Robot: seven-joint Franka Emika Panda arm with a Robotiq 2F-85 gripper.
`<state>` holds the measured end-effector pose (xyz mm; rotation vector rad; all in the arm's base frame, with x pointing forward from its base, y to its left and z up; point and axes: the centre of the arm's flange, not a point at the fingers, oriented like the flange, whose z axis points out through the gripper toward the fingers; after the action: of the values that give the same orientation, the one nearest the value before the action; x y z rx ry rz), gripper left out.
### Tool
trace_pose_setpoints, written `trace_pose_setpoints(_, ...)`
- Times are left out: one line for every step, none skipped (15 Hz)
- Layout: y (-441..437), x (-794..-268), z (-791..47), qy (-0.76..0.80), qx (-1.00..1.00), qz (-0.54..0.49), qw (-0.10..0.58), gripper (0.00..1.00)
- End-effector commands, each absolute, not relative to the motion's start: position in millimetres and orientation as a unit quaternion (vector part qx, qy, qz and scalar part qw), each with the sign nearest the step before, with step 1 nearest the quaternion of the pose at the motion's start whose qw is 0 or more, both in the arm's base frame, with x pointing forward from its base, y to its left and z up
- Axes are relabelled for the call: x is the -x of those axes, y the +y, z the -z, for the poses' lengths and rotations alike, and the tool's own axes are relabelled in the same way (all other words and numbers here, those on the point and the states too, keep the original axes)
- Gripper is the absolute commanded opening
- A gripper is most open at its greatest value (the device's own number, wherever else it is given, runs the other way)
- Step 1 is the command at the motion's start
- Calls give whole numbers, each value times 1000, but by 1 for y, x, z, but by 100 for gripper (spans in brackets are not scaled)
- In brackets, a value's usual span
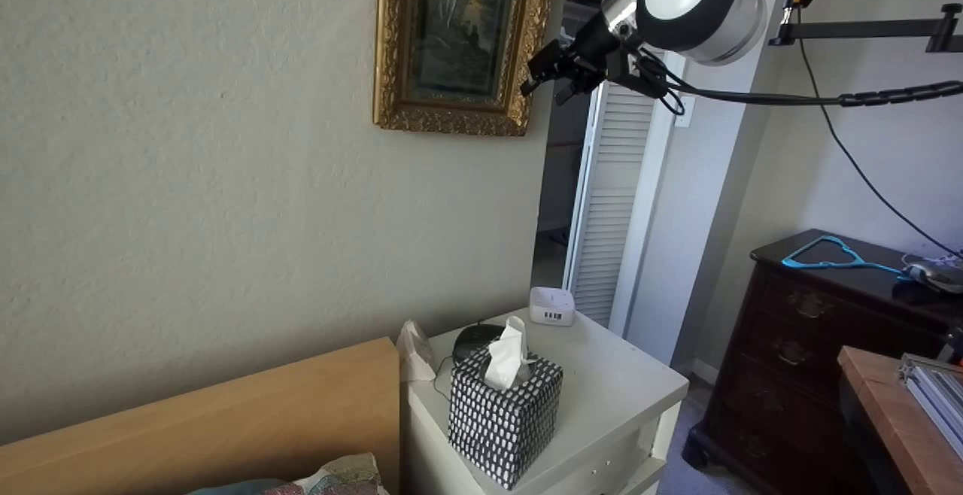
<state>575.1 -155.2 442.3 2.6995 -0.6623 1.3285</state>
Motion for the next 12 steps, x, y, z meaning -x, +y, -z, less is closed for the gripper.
trace_pose_setpoints(-152, -576, -439, -223, -872, -435, 37, 100)
trace_pose_setpoints(-152, -576, -439, -226, -869, -438, 35, 100)
trace_pose_setpoints(-152, -576, -438, -227, -868, -440, 34, 100)
trace_pose_setpoints(-151, -577, -438, -227, -865, -445, 36, 100)
trace_pose_setpoints(-151, -579, -438, -228, -865, -446, 34, 100)
trace_pose_setpoints(-151, -581, -439, -230, -863, -449, 34, 100)
trace_pose_setpoints(-151, -582, -439, -232, -861, -452, 35, 100)
trace_pose_setpoints(-151, -584, -440, -233, -859, -455, 35, 100)
trace_pose_setpoints(-152, -586, -441, -234, -857, -458, 35, 100)
trace_pose_setpoints(-153, -589, -443, -236, -853, -464, 38, 100)
trace_pose_setpoints(-155, -593, -444, -237, -850, -469, 41, 100)
trace_pose_setpoints(-157, -597, -447, -240, -847, -473, 43, 100)
